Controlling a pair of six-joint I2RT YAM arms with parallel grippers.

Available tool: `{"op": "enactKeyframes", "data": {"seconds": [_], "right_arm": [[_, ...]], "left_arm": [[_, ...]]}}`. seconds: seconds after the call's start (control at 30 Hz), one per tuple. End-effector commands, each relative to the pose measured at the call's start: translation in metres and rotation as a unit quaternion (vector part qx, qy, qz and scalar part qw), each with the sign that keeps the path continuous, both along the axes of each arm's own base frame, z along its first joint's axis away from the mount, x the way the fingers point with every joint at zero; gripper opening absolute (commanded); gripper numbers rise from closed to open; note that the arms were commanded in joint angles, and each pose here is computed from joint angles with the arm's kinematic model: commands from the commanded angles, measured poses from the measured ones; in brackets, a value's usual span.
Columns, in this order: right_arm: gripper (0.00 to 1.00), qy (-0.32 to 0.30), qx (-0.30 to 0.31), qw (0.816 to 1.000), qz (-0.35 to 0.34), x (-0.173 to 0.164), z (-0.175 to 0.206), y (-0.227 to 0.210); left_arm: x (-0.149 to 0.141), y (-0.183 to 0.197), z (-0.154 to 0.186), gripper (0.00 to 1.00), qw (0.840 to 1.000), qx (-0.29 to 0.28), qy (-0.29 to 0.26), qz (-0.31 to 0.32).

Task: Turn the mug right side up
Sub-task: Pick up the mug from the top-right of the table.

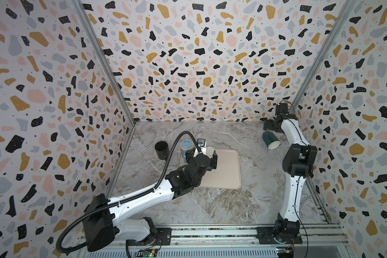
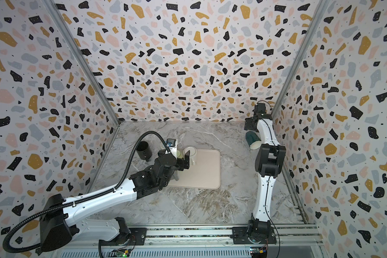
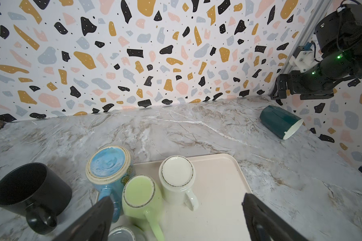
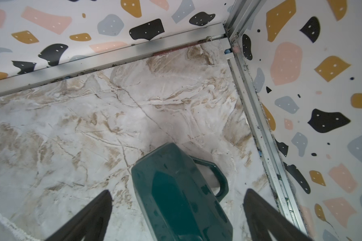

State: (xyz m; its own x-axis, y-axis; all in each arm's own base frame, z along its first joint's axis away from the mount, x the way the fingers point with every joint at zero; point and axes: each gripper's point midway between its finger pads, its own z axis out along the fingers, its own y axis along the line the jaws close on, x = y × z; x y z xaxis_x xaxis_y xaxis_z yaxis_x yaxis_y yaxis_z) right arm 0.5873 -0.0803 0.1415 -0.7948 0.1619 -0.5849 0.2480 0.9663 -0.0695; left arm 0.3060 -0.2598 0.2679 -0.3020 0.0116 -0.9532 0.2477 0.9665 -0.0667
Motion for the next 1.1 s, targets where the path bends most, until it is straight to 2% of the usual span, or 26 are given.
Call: {"op": "enactKeyframes", "data": {"seconds": [0.0,0.3,0.57,0.8,1.07], "right_arm": [[0.99,0.021,0.007,1.000,0.013,-0.006,-0.007,0.003],[0.99,0.042,0.016,0.999,0.018,-0.016,-0.031,0.005],[0.97,0.052,0.028,0.998,0.039,-0.018,-0.049,0.029],[0.95,0.064,0.025,0.995,0.068,-0.029,-0.062,0.065],[0.93,0.071,0.007,0.995,0.075,-0.040,-0.065,0.084]], "left_arm": [[-0.001,0.006,0.005,0.98,1.000,-0.009,-0.006,0.005],[-0.002,0.007,-0.002,0.99,1.000,0.004,0.001,0.004],[-0.002,0.008,-0.008,0.99,1.000,0.015,0.010,0.003],[-0.008,0.032,-0.014,0.99,1.000,0.015,0.011,0.022],[-0.014,0.053,-0.021,0.99,0.999,0.010,0.010,0.039]]}}
